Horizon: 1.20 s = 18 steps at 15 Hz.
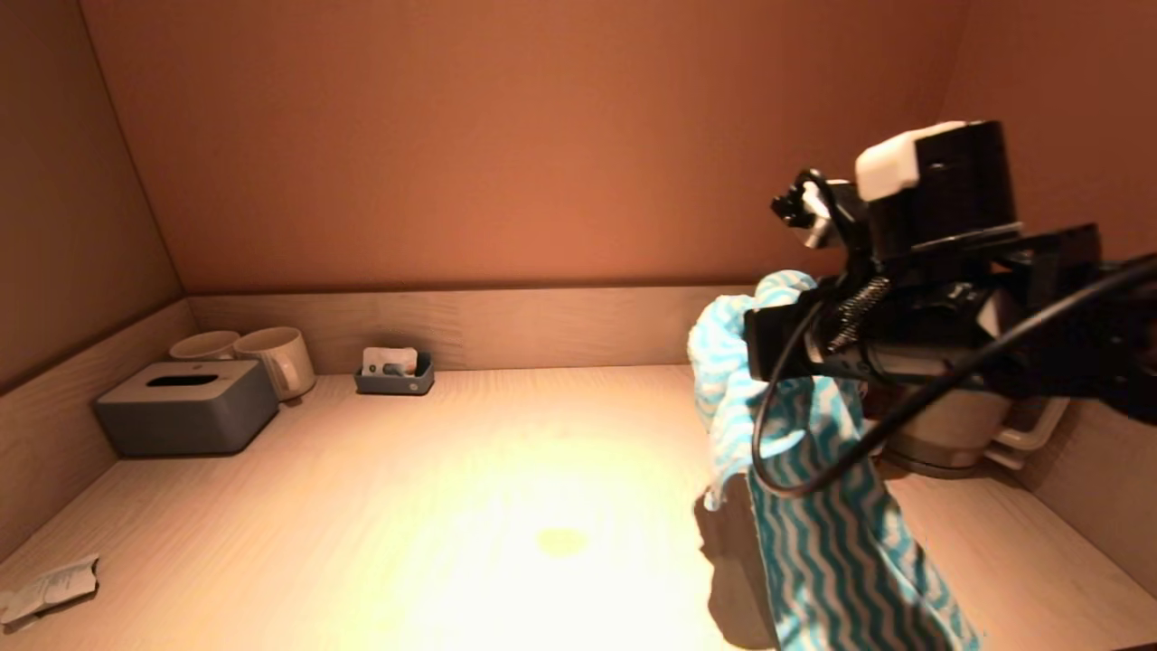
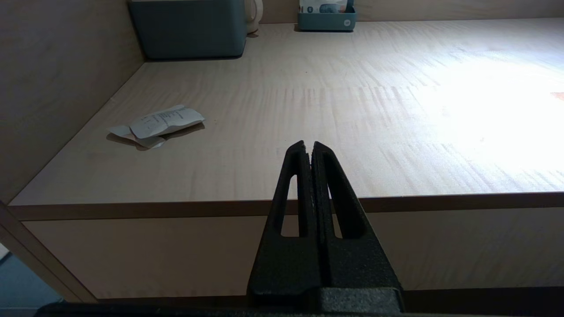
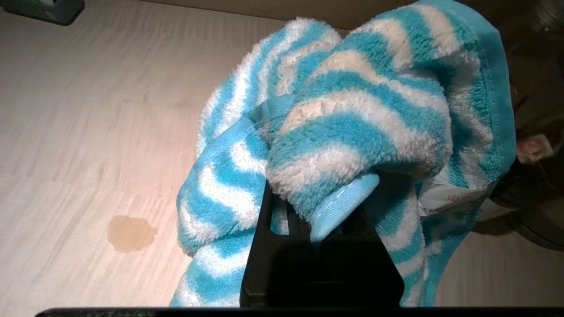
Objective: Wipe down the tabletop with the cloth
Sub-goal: Sweep the stains on the table
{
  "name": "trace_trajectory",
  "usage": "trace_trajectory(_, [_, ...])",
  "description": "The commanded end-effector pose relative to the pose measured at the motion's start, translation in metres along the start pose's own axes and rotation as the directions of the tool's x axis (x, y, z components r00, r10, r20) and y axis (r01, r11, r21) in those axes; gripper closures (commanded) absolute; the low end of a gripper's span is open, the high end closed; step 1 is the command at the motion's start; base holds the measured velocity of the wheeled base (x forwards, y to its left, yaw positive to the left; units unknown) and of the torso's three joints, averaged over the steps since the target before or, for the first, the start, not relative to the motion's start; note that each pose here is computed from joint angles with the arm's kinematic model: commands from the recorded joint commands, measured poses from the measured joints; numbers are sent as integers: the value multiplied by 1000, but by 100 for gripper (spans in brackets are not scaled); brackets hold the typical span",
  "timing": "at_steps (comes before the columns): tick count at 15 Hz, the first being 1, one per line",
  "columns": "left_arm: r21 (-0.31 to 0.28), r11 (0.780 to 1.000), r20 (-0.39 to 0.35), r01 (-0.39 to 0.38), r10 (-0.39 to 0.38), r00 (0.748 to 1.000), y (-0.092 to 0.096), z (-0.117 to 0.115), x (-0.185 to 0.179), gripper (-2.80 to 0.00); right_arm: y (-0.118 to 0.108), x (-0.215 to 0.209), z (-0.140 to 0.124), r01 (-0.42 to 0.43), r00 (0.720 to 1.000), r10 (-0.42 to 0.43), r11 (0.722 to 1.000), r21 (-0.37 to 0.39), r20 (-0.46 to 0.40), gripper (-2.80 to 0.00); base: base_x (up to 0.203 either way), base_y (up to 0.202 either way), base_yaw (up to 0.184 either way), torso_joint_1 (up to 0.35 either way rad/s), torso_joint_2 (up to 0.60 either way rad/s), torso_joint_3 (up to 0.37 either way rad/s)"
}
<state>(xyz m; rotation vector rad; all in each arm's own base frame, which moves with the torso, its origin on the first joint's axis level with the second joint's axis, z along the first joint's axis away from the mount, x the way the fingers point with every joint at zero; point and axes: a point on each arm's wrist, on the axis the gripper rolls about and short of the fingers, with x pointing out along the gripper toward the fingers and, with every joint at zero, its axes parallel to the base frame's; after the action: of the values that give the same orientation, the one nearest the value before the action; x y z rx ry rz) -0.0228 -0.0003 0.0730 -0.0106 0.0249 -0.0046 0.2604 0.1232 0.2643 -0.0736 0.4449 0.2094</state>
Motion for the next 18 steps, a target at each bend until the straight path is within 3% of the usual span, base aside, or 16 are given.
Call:
trace_trajectory(1, [0,1000,0,0,0,1000,0,0,0,0,25,40,1,-2,999,0,999,-35,-46,0,0,0,0,0,0,0])
trace_trajectory(5, [0,1000,0,0,0,1000,0,0,0,0,79,76,2,-68,994,59,993,-101,-90,0,0,0,0,0,0,0])
trace_trajectory(10, [0,1000,0,-2,2,1000,0,0,0,0,145,121,-51,-152,967,105,968,-197,-230,0,0,0,0,0,0,0])
trace_trajectory(14, [0,1000,0,0,0,1000,0,0,0,0,167,119,-78,-194,947,122,955,-226,-297,0,0,0,0,0,0,0])
trace_trajectory(18, [0,1000,0,0,0,1000,0,0,0,0,174,110,-101,-216,927,120,946,-244,-356,0,0,0,0,0,0,0])
